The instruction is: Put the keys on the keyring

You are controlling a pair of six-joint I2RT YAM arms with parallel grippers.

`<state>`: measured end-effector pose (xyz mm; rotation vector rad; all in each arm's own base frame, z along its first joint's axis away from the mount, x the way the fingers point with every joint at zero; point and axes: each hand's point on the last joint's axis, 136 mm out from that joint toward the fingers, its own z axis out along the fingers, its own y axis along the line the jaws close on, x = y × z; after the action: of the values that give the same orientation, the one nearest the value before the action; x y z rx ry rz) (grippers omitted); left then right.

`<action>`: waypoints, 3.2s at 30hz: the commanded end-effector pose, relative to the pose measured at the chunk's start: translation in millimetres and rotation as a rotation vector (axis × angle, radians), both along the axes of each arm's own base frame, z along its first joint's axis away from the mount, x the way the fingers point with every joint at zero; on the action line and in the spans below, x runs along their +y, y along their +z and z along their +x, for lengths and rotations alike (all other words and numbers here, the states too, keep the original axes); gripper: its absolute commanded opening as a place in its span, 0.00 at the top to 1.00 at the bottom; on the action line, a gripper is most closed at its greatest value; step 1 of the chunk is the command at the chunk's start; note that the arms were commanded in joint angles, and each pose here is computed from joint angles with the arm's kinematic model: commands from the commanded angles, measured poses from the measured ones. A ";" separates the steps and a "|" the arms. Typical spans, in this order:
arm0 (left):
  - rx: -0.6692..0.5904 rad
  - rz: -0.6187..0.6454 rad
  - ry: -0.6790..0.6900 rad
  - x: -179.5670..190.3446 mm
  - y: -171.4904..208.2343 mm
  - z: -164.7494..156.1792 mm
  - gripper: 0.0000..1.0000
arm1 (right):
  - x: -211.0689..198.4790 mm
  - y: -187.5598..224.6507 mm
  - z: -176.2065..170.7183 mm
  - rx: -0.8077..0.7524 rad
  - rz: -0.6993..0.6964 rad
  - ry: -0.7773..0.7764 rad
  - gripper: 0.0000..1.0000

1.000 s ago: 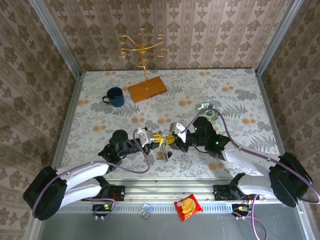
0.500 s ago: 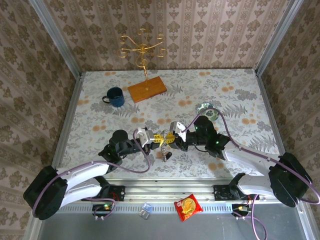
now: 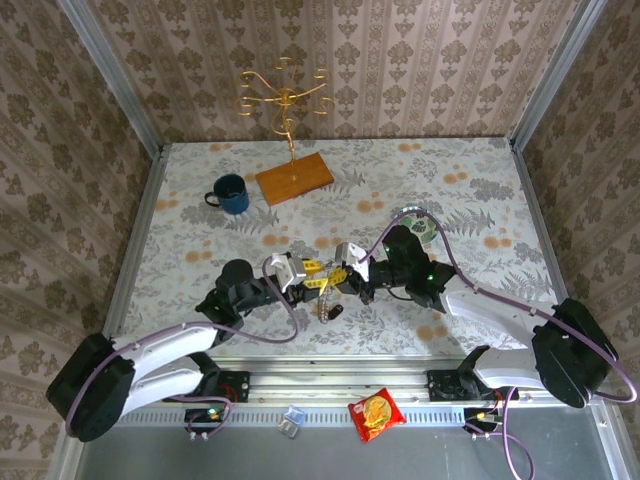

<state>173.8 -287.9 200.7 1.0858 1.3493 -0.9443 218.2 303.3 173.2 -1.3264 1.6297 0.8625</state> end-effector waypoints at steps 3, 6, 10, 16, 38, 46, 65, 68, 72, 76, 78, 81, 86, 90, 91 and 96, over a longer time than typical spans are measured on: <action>-0.044 0.076 0.060 17.4 0.2 1.9 0.59 | -12.5 12.2 0.3 -0.064 -0.139 0.021 1.00; -0.051 0.150 0.036 19.9 -6.2 -2.6 0.61 | -17.6 11.6 -0.7 -0.063 -0.210 0.036 1.00; -0.052 0.204 -0.018 15.5 -10.7 -6.5 0.64 | -18.7 13.6 -1.7 -0.076 -0.294 0.069 1.00; -0.065 0.198 -0.063 3.4 -6.7 -0.3 0.64 | -11.4 18.2 -4.5 -0.109 -0.367 0.124 1.00; -0.031 0.156 -0.135 -1.3 -8.5 -7.1 0.70 | -0.6 21.3 -0.9 -0.193 -0.407 0.115 1.00; -0.032 0.130 -0.141 -4.7 -5.8 -6.2 0.73 | 7.1 23.1 -4.0 -0.180 -0.370 0.130 1.00; -0.021 0.143 -0.152 -4.7 -11.1 -7.2 1.00 | 11.6 36.9 -7.4 -0.092 -0.191 0.092 0.95; -0.031 0.108 -0.133 -3.4 -7.9 -6.2 1.00 | 3.5 44.8 -3.7 -0.019 -0.026 0.068 0.75; -0.038 0.059 -0.118 -2.2 -5.0 -5.5 1.00 | -1.9 38.8 -4.1 -0.024 0.036 0.051 0.71; -0.040 0.029 -0.117 -2.4 -2.4 -5.8 1.00 | -1.3 28.9 -4.2 -0.006 0.043 0.047 0.71; -0.043 0.022 -0.117 -2.4 -1.5 -5.9 1.00 | -1.6 23.7 -4.1 0.003 0.036 0.045 0.72; -0.046 0.012 -0.115 -2.5 -0.8 -5.6 1.00 | -0.7 19.0 -3.5 0.015 0.043 0.041 0.73; -0.044 -0.016 -0.115 -3.6 2.4 -4.5 1.00 | 1.3 10.6 0.3 0.025 0.031 0.033 0.74; -0.036 -0.026 -0.121 -4.3 2.0 -5.0 1.00 | 0.9 7.7 3.3 0.020 0.025 0.019 0.76; -0.035 -0.029 -0.121 -4.4 2.2 -5.0 1.00 | 0.9 6.7 3.4 0.020 0.022 0.020 0.77; -0.033 -0.035 -0.123 -4.4 2.1 -5.3 1.00 | 1.4 3.3 3.1 0.026 0.015 0.026 0.81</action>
<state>170.7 -292.8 189.6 1.1814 1.3097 -1.0113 223.6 302.9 179.7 -1.3275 1.6299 0.8915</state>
